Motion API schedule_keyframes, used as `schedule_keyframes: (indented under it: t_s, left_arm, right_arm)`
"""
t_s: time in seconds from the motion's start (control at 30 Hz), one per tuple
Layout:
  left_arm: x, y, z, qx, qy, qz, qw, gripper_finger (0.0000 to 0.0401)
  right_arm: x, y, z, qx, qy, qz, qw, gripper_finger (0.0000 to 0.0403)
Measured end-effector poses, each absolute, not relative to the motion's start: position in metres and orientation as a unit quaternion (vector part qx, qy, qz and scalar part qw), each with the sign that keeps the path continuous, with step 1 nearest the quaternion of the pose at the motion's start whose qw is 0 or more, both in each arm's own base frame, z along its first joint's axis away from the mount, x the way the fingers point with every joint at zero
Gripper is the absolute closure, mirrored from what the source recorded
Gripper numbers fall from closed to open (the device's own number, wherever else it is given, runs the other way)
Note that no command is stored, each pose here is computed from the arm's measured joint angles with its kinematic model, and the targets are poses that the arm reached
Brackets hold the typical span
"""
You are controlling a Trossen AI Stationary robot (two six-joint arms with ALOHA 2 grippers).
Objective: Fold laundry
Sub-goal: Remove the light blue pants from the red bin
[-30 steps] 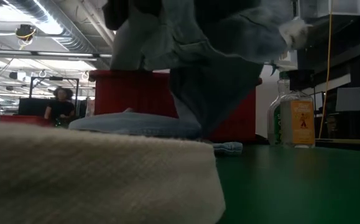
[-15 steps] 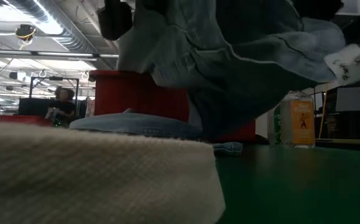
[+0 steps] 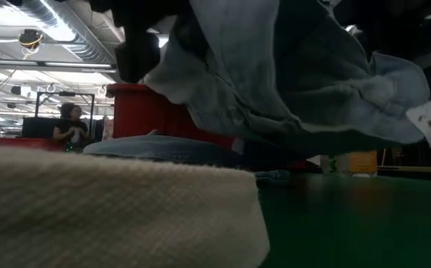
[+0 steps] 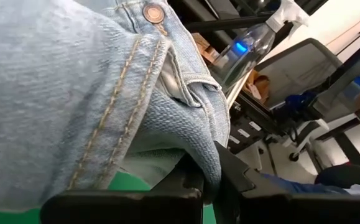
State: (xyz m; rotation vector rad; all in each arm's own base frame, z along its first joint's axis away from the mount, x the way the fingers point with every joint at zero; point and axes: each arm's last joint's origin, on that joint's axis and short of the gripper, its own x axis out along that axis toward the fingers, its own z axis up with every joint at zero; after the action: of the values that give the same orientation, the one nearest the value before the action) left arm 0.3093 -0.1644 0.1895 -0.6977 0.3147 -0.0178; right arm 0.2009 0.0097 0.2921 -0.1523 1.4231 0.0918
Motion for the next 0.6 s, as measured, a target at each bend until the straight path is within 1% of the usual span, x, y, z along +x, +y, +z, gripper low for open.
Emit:
schedule_keyframes:
  t_s: [0.13, 0.23, 0.37, 0.6]
  left_arm:
    - [0.313, -0.167, 0.182, -0.342, 0.146, -0.013, 0.928, 0.0393]
    - [0.314, -0.167, 0.178, -0.34, 0.148, -0.011, 0.929, 0.0381]
    - [0.315, -0.167, 0.176, -0.338, 0.152, -0.011, 0.929, 0.0355]
    - [0.318, -0.162, 0.176, -0.338, 0.148, -0.001, 0.929, 0.0296]
  right_arm:
    - [0.189, 0.009, 0.285, -0.066, 0.645, 0.039, 0.76, 0.0377]
    - [0.178, 0.008, 0.28, -0.057, 0.639, 0.028, 0.767, 0.0377]
    - [0.164, 0.007, 0.275, -0.05, 0.639, 0.004, 0.768, 0.0377]
    - [0.15, 0.002, 0.268, -0.082, 0.639, -0.058, 0.763, 0.0377]
